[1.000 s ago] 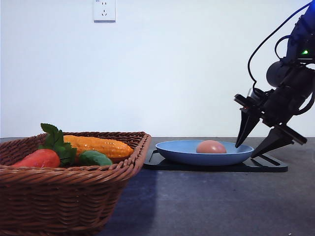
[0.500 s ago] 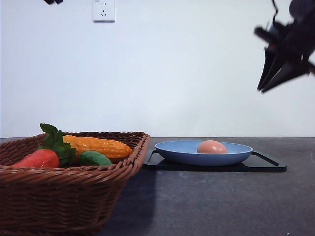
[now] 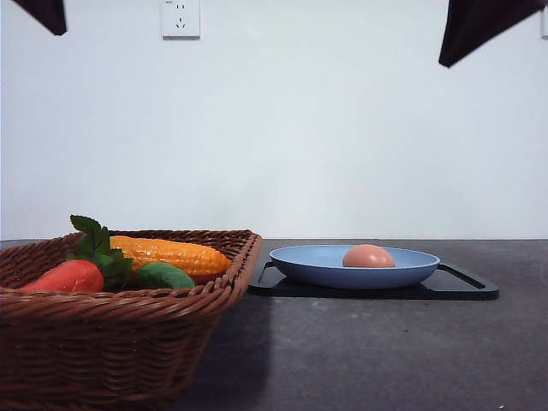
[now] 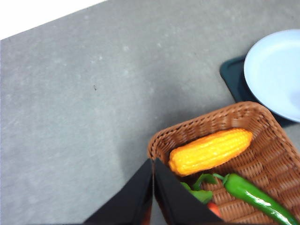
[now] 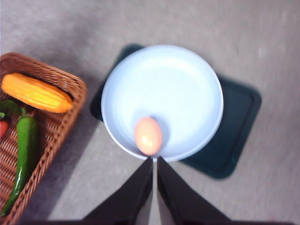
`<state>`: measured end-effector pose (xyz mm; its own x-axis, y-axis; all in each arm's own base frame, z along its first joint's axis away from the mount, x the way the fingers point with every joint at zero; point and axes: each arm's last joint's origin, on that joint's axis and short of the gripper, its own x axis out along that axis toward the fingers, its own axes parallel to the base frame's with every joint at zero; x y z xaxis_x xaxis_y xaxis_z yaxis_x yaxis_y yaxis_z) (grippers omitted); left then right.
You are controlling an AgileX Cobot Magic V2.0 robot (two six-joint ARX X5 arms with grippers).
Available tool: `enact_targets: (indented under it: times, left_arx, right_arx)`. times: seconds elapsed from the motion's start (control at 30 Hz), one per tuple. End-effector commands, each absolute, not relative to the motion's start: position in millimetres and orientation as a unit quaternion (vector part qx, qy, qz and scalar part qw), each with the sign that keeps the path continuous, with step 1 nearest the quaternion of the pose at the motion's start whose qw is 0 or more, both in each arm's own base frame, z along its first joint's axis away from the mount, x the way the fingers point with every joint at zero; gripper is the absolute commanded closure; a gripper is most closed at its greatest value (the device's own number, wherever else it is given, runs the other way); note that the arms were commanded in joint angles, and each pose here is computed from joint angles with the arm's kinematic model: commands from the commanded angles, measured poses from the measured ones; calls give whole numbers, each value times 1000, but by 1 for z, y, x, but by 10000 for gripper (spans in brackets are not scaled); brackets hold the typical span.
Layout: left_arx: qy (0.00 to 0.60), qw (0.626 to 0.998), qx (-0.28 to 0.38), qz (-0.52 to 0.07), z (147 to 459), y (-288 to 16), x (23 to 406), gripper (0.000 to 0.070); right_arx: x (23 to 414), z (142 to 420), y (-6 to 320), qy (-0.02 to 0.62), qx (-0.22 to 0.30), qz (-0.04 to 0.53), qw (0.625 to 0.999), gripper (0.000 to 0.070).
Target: Transfer egg from basket to plate and serve
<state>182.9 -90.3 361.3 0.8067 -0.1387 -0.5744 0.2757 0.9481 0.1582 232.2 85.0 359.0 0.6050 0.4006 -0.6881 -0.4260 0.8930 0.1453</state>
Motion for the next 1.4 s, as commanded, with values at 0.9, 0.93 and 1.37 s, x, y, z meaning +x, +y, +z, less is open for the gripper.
enact_targets:
  times: [0.9,0.93,1.37]
  left_arx:
    - [195,975,-44,-97,269,-47,104,700]
    - [195,975,-43,-97,269,-47,104,700]
    - [133,987,-19,-82,277,-29,81,700]
  right_arx:
    - [144,267,78,199,-32,225,953,700]
    - [144,267,78,198,-32,225,953,700]
    - [144,267,78,199,-32,225,953,700]
